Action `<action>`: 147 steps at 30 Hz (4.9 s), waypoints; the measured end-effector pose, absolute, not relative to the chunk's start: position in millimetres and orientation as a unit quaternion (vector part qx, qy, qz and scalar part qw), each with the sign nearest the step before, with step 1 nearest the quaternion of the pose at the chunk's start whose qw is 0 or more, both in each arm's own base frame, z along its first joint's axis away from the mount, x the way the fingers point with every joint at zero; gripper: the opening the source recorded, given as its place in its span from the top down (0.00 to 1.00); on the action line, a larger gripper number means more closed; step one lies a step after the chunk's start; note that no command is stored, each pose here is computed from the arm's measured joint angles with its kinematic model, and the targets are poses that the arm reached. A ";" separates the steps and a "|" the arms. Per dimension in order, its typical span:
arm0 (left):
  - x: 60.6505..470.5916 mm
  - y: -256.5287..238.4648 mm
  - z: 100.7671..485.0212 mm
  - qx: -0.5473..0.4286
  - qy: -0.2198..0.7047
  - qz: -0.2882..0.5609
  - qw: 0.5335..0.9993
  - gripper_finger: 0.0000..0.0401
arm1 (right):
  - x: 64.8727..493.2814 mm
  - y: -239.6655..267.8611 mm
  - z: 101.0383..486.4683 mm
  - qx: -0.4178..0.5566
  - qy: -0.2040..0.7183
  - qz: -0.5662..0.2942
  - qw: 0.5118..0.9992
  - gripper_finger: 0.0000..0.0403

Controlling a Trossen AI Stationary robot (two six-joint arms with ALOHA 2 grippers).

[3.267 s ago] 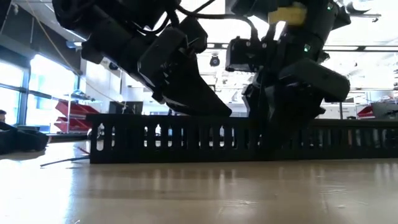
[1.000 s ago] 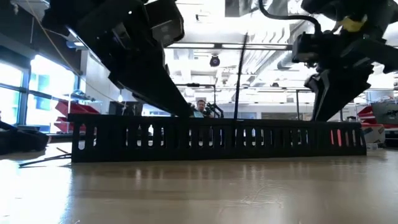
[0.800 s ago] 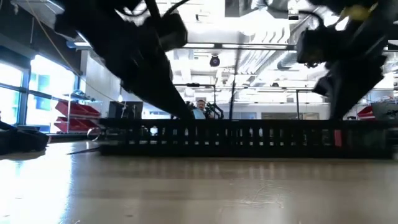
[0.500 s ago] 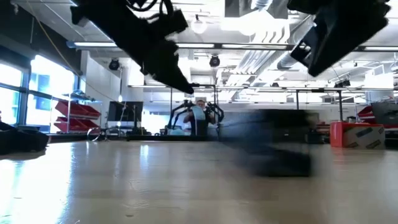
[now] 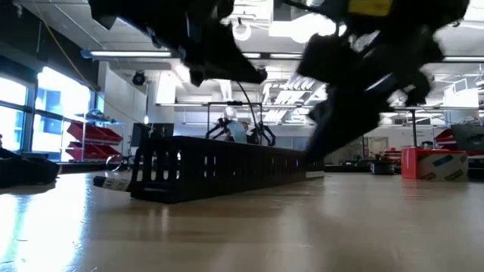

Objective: Ziptie cables
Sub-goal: Close the black cable duct, then return to Home Position

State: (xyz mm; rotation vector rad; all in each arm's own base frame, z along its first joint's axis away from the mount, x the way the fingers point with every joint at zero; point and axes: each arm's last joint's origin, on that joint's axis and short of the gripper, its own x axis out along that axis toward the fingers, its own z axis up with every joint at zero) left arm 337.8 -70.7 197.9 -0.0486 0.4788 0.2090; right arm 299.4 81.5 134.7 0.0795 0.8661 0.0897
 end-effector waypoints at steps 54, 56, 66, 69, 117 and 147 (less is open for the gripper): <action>293.3 -62.2 135.3 -0.045 0.460 0.249 0.851 1.00 | 204.1 -22.8 180.3 0.056 0.563 -0.212 0.796 0.99; 298.5 -66.1 147.8 -0.057 0.446 0.236 0.862 1.00 | 198.9 -17.9 189.5 0.057 0.524 -0.219 0.821 0.99; 288.5 -73.4 204.8 -0.062 0.399 0.199 0.893 1.00 | 172.8 16.4 149.7 0.110 0.364 -0.103 0.919 0.99; 274.6 -56.1 196.2 -0.068 0.424 0.232 0.873 1.00 | 167.3 18.4 135.8 0.137 0.337 -0.094 0.926 0.99; 204.3 -14.6 115.6 -0.209 0.417 0.324 0.823 1.00 | 192.6 20.5 155.7 0.173 0.458 -0.275 0.828 0.99; 182.3 29.4 227.7 -0.198 0.141 0.173 0.954 1.00 | 133.1 1.6 220.7 0.074 0.243 -0.140 0.957 0.99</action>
